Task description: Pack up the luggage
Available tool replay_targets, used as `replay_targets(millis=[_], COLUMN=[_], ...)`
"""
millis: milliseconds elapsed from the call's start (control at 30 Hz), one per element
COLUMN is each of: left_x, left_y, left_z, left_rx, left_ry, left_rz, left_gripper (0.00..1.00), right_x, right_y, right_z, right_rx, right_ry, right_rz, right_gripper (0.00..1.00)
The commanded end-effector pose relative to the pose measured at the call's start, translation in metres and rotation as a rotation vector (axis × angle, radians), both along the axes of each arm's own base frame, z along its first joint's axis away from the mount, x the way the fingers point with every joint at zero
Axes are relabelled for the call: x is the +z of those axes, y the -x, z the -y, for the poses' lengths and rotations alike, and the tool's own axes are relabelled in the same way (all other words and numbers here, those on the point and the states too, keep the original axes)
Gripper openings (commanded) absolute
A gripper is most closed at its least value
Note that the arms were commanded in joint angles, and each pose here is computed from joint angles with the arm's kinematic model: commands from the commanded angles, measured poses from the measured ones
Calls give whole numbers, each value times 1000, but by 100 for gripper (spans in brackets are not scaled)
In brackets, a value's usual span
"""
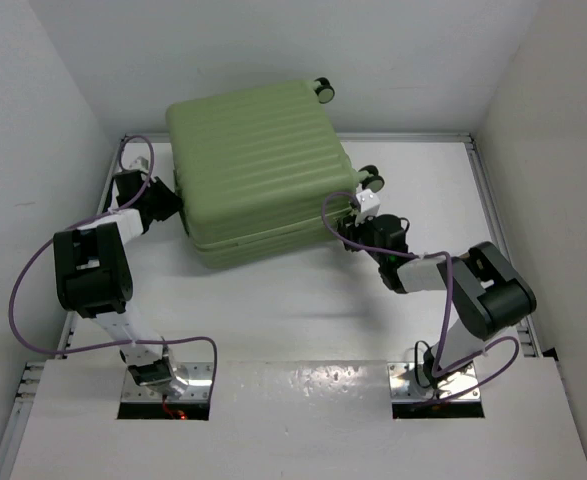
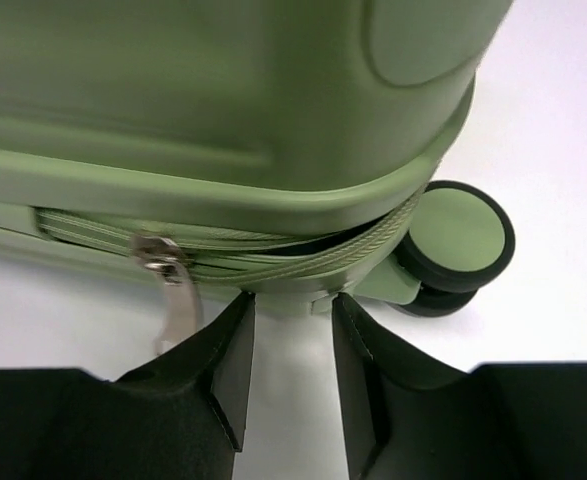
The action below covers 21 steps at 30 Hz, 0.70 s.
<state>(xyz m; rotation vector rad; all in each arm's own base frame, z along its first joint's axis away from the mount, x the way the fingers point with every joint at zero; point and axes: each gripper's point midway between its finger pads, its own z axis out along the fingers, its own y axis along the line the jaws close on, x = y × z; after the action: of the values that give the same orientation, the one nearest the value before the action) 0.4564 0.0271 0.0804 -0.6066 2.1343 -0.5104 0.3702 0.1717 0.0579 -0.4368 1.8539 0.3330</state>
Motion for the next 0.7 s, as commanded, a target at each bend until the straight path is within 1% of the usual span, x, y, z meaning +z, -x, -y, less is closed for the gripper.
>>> replay_targets(millis=[0, 133, 167, 200, 233, 267, 300, 333, 400, 433, 467, 500, 567, 600, 667], left_x=[-38, -39, -39, -38, -43, -43, -43, -40, -45, -45, -48, -49, -51, -52, -55], left_y=[20, 22, 22, 20, 21, 21, 19, 15, 16, 15, 16, 17, 19, 21, 24], left_z=[-25, -28, -28, -28, -28, -28, -29, -33, -37, -41, -42, -44, -45, -44, -41], left_rx=[101, 103, 103, 103, 103, 103, 103, 117, 139, 161, 174, 188, 198, 204, 201], left_ry=[-9, -2, -2, -4, -2, -2, -2, -16, -57, -110, -129, -167, -185, -176, -159], left_rz=[-133, -132, -132, -123, -135, -135, -134, -126, -159, -181, -202, -222, -236, -247, -254], left_gripper=[0, 0, 0, 0, 0, 0, 0, 0, 0, 0, 0, 0, 0, 0, 0], right_x=[108, 112, 111, 105, 91, 103, 82, 77, 80, 75, 73, 80, 81, 83, 81], right_y=[-44, -36, -29, -15, -8, -1, 8, 13, 15, 21, 17, 18, 15, 16, 9], right_z=[-37, -28, -23, -26, -20, -18, -15, -14, -8, -15, -6, -9, -11, -16, -18], right_rx=[34, 44, 48, 105, 109, 125, 143, 149, 147, 172, 145, 177, 189, 220, 226], right_ry=[-156, -148, -139, -122, -97, -113, -107, -125, -166, -226, -247, -271, -282, -294, -307], right_rz=[325, 344, 339, 324, 286, 303, 209, 167, 115, 14, -6, 6, 20, 21, 6], right_gripper=[37, 42, 44, 46, 47, 49, 51, 51, 51, 51, 50, 50, 51, 51, 54])
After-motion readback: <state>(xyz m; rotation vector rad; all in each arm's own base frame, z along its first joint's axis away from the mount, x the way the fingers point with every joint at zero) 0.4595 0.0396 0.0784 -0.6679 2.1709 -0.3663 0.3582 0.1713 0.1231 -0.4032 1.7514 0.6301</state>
